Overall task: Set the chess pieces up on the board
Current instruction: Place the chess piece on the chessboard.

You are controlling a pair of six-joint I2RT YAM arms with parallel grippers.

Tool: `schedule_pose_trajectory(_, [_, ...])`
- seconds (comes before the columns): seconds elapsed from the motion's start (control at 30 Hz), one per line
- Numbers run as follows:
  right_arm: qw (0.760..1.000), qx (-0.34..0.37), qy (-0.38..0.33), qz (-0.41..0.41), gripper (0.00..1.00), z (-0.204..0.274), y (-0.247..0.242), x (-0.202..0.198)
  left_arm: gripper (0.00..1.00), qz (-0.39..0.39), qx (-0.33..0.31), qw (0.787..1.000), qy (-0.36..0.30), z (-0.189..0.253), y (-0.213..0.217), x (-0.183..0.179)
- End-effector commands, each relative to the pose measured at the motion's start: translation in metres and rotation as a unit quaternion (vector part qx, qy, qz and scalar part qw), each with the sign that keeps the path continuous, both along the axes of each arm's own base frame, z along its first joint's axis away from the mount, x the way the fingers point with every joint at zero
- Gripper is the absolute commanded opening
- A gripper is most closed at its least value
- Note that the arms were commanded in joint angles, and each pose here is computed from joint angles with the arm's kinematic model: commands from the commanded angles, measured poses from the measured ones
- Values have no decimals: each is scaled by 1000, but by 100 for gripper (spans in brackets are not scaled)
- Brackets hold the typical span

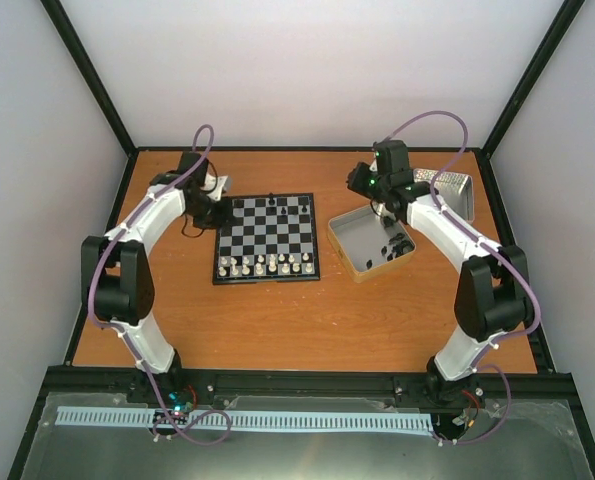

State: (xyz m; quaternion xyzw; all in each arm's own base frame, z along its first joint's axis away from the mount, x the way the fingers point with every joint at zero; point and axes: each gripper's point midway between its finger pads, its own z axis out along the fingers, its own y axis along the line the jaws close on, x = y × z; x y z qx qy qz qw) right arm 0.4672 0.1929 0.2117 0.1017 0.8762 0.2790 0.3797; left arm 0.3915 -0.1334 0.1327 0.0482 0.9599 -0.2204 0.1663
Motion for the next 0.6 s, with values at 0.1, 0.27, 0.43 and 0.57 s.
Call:
schedule_pose_trajectory(0.1, [1000,-19,-8,1,12,-1,-5,-10,1,37,42,996,70,-33,48,-1])
schedule_pose_trajectory(0.27, [1000,-25,-9,-2,12,-3,-8,-12,1,37,62,994,83,-45,55,29])
schedule_pose_trajectory(0.43, [1000,-25,-14,-9,12,-2,-11,-13,2,49,71,992,92,-53,64,52])
schedule_pose_trajectory(0.57, [999,-30,-13,-9,12,-5,-11,-12,3,44,54,992,105,-58,58,62])
